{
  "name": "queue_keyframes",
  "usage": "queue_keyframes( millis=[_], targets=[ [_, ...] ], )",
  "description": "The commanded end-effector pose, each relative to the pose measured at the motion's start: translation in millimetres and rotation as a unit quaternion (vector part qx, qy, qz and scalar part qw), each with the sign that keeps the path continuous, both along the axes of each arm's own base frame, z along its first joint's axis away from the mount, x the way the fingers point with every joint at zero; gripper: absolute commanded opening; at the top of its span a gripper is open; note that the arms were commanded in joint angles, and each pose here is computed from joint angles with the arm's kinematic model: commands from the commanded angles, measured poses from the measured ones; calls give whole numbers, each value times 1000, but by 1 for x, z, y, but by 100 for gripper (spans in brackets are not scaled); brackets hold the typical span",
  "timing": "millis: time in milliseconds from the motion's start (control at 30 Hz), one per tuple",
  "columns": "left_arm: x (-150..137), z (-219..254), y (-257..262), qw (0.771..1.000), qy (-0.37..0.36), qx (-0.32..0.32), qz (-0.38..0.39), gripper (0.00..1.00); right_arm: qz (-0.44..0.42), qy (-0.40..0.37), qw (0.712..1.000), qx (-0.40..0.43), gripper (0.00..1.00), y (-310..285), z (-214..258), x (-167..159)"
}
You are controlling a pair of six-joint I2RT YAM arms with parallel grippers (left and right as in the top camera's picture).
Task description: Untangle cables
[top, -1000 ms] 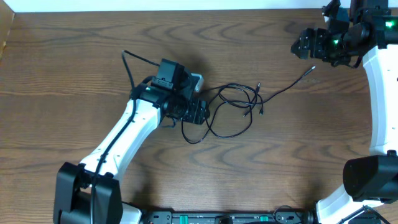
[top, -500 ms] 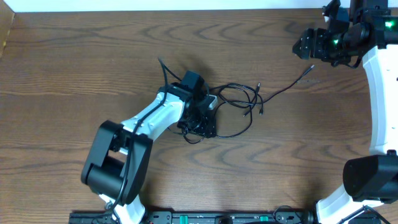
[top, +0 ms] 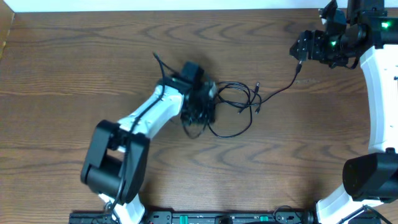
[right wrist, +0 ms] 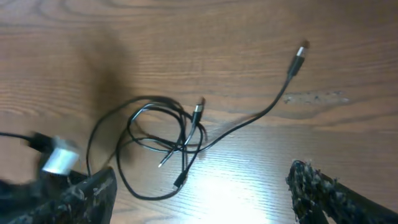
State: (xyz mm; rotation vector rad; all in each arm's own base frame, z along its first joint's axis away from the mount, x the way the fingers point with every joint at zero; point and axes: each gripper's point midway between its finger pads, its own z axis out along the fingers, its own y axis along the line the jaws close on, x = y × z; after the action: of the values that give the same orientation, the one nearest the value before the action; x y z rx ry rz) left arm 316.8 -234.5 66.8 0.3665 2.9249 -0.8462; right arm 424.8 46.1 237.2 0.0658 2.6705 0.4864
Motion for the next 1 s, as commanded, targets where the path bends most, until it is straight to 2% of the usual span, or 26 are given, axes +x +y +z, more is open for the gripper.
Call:
queue_keyframes(
  millis=[0,267,300,367,467,700,833,967],
  targets=[
    [41,120,-21,986,-125,-100,45,8,45,4,998,32,85,34,-8,-2],
    [51,230,-22,945,-228,-209,108,7,88,7,995,33,85,70,-16,-9],
    [52,258,-19,930,-253,-238,121,7,94,8,995,33,85,75,-17,-11],
    [49,279,-16,918,-280,-254,121,8,98,10,995,33,86,79,-17,-12],
    [43,305,-4,903,-311,-268,125,8,109,14,993,34,87,87,-19,-16],
    [33,350,22,875,-335,-308,165,7,127,20,991,36,87,107,-48,-19],
    [20,391,33,843,-385,-344,152,8,128,23,991,38,87,113,-71,-20],
    [12,420,57,816,-405,-369,182,8,130,15,991,40,88,115,-89,-17]
  ],
)
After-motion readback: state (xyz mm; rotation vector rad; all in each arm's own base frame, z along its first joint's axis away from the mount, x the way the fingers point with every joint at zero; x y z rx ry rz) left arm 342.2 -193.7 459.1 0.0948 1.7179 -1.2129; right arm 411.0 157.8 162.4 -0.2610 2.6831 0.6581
